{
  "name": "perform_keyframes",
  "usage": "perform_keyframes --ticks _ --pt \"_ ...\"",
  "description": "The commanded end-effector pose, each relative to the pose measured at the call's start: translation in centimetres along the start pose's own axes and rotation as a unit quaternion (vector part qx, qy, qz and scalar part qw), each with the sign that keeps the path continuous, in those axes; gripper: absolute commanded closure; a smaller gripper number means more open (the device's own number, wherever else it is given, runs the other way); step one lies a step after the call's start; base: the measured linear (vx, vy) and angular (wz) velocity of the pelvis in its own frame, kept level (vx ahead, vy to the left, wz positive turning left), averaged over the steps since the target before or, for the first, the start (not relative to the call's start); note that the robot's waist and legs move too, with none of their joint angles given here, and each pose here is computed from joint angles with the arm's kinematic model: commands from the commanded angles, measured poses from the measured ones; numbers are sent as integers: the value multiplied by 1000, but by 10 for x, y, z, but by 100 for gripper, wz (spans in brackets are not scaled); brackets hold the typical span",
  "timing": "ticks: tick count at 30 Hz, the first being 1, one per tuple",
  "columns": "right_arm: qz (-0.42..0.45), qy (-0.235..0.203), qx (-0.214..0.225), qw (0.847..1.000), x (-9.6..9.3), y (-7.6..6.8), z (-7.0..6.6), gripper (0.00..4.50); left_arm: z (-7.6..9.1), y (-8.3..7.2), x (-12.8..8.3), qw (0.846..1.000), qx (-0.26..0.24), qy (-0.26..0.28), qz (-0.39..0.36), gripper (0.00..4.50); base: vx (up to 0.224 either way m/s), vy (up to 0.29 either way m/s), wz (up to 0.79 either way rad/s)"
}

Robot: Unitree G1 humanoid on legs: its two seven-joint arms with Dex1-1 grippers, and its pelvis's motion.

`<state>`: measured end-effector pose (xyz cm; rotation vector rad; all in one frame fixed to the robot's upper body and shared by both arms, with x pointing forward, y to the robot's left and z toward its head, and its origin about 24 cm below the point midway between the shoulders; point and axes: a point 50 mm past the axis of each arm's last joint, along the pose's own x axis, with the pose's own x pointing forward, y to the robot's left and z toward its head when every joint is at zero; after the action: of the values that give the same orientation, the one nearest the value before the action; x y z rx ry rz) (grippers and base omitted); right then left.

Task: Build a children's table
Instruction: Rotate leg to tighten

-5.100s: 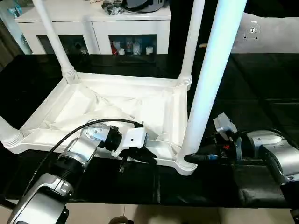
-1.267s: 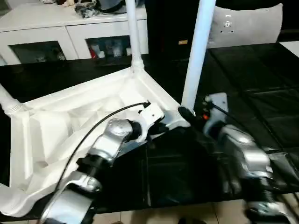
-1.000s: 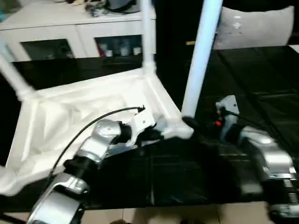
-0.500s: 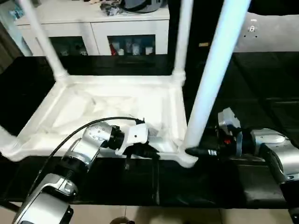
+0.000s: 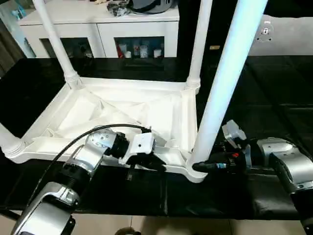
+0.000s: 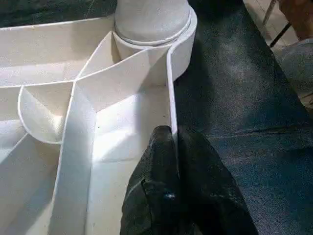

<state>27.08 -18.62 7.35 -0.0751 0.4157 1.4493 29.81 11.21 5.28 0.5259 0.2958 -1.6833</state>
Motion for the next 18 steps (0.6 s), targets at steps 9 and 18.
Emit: perform_keyframes --ticks 9,18 --pt "-143 -57 84 984 55 -21 -7 245 23 21 15 991 -74 -34 106 450 0 0 0" --pt "-392 -73 154 904 70 -53 1 246 50 48 51 948 -157 -58 270 450 0 0 0"
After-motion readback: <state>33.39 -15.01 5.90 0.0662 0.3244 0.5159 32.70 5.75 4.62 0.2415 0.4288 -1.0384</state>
